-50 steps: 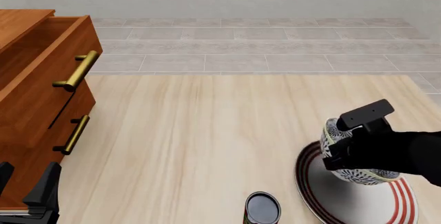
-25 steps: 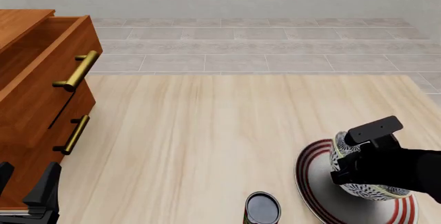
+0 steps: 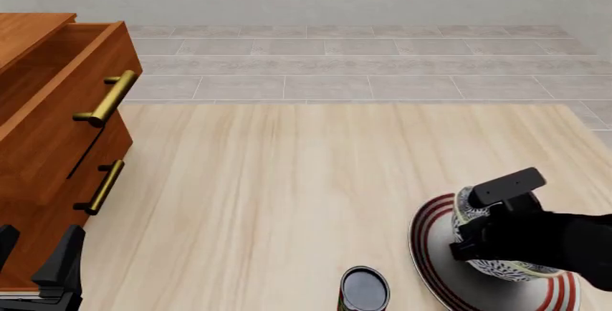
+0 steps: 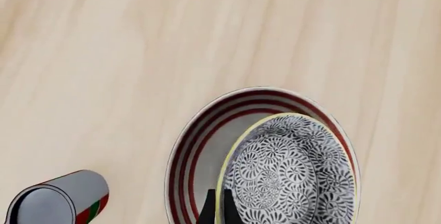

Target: Put the bowl on the plate.

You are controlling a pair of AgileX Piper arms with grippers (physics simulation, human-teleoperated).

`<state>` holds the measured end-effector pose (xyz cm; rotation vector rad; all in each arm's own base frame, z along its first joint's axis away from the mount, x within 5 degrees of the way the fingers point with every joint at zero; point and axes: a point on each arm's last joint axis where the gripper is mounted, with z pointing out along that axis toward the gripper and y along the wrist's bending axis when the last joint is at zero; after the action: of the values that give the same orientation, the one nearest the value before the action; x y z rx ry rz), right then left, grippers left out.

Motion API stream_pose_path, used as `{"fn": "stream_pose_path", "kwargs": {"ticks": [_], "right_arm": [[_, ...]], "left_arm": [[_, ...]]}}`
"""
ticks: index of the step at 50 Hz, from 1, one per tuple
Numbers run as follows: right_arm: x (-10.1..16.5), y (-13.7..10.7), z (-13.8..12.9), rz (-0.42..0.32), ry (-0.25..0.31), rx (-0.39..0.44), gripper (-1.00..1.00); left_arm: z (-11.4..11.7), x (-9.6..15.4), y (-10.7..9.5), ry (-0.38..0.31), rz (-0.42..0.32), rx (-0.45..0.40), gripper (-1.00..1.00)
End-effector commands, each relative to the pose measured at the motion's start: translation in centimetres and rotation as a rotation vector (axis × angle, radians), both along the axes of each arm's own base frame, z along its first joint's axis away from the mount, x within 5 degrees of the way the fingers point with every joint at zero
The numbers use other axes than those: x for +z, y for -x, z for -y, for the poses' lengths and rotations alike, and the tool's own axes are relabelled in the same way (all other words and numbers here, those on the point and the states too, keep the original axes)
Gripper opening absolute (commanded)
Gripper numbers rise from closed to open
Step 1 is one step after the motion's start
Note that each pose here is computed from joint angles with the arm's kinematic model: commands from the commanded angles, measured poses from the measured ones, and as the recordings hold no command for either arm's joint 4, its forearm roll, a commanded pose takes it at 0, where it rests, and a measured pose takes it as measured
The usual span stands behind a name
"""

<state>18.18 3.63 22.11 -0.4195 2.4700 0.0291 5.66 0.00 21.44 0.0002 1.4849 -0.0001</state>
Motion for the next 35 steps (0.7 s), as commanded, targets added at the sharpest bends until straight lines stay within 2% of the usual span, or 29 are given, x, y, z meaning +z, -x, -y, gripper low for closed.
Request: {"fn": "stream_pose_path", "kwargs": {"ticks": [1,14,15,35], "right_arm": [[-0.87,-0.22,-0.30,-0.021,-0.004,-0.004,-1.00],[-0.99,-0.07,-0.35,-0.027,-0.002,0.000,-1.00],[-0.91,-0.12,-0.40,-0.028,-0.002,0.003,1.00],[-0.16,-0.67,-0.74,-0.024,0.005,0.024,1.00]], "left_arm": [[0.00,0.00,0.00,0.000,0.000,0.000,1.00],[0.00,0.00,0.00,0.000,0.000,0.000,1.00],[0.00,0.00,0.00,0.000,0.000,0.000,1.00],[0.00,0.00,0.00,0.000,0.000,0.000,1.00]]}}
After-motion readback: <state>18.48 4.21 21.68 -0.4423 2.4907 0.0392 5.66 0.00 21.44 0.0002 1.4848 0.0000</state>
